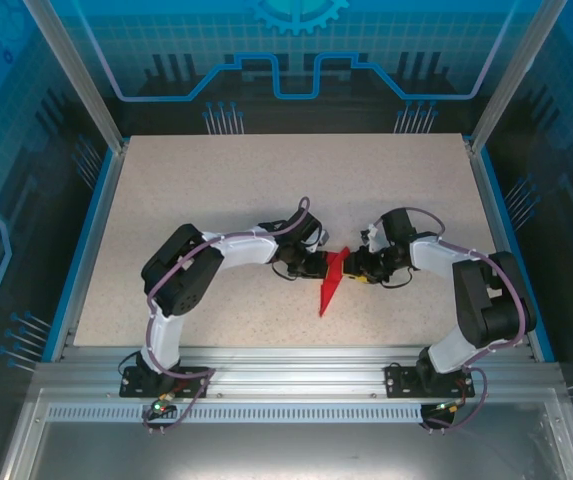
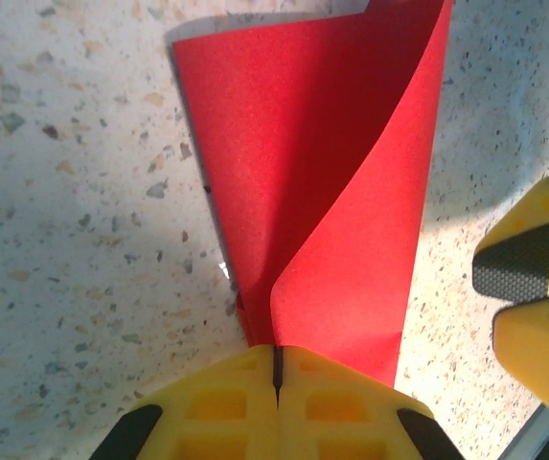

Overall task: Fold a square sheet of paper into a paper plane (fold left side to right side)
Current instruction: Fold the wing for the fifth time at the center of the table.

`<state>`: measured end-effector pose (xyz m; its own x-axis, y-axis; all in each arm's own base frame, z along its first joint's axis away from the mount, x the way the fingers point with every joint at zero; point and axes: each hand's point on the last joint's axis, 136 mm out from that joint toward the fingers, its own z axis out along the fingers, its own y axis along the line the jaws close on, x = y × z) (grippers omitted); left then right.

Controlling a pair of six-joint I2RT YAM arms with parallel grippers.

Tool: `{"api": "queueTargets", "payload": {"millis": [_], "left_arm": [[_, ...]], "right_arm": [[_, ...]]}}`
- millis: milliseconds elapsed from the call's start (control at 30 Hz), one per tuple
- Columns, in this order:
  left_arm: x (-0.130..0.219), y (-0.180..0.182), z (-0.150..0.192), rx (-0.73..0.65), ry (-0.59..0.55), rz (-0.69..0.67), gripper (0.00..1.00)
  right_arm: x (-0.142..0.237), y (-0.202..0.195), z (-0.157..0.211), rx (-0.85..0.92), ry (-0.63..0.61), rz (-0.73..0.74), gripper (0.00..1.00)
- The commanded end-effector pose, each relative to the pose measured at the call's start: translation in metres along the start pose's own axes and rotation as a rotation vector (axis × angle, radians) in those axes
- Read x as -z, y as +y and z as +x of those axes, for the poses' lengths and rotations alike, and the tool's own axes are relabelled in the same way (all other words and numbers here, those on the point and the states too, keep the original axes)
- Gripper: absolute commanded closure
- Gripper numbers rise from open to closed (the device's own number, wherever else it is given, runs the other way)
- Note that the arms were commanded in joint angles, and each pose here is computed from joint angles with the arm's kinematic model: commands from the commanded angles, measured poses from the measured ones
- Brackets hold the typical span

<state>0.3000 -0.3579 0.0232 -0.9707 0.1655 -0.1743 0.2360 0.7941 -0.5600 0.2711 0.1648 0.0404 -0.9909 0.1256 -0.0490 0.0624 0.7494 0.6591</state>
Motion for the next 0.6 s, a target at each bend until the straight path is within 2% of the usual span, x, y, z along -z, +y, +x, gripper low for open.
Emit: {"api": "queueTargets", "payload": {"millis": [0,567], "left_arm": [[-0.003,0.003,-0.007,-0.023,0.002,-0.007,0.97],[-0.012,0.009,-0.008,-0.016,0.016,-0.024,0.98]], "right_arm": [[0.003,0.013,0.002,0.028,-0.003,-0.046,0.66],[-0.007,0.029,-0.012,0.038,-0.021,-0.1,0.77]]}}
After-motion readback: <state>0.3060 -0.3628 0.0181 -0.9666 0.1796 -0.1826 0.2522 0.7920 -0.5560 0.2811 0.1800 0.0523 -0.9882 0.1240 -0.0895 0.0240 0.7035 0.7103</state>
